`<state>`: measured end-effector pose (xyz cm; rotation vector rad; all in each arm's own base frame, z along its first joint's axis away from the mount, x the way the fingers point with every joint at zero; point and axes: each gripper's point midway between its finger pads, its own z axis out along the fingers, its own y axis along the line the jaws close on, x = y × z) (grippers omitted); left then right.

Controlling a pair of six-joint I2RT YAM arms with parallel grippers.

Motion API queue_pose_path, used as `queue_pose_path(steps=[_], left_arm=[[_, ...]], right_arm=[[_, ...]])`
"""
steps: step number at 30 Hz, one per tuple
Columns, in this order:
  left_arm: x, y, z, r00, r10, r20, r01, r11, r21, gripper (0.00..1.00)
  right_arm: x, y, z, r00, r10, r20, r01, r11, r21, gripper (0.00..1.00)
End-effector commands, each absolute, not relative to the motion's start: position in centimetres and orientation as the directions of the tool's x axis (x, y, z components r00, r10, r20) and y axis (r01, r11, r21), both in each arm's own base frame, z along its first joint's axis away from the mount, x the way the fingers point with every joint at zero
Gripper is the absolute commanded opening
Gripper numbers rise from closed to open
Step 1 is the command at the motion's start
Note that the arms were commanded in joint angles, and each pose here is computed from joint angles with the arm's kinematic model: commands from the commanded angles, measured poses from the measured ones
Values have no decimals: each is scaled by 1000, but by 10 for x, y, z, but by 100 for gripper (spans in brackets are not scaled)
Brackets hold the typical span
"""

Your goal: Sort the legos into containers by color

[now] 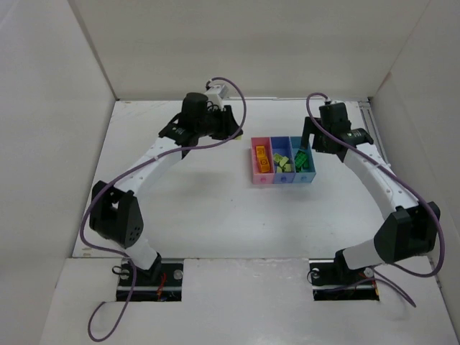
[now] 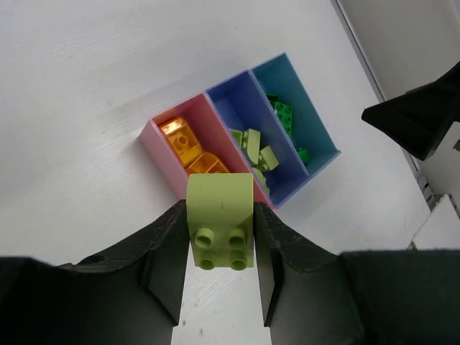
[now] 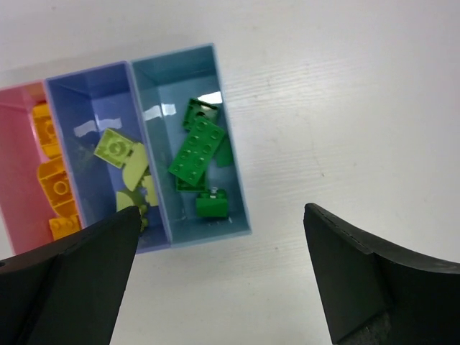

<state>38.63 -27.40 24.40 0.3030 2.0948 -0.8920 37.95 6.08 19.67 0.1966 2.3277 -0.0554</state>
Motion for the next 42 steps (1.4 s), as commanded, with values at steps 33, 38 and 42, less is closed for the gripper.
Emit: queue_pose_path(steps=[33,38,42], left_arm=[[406,-442,230,-595,116,-795,608,713,-351,92],[395,-406,272,-536,76,-841,590,746,-308,100],[389,-326,291,-498,-57,-865,449,837,-313,100]], right_arm=[[334,-25,206,-572,270,-774,364,930,56,100],[328,-34,229,-490,308,-816,405,909,100,100],[325,-33,247,-433,314,-845,389,910,139,100]])
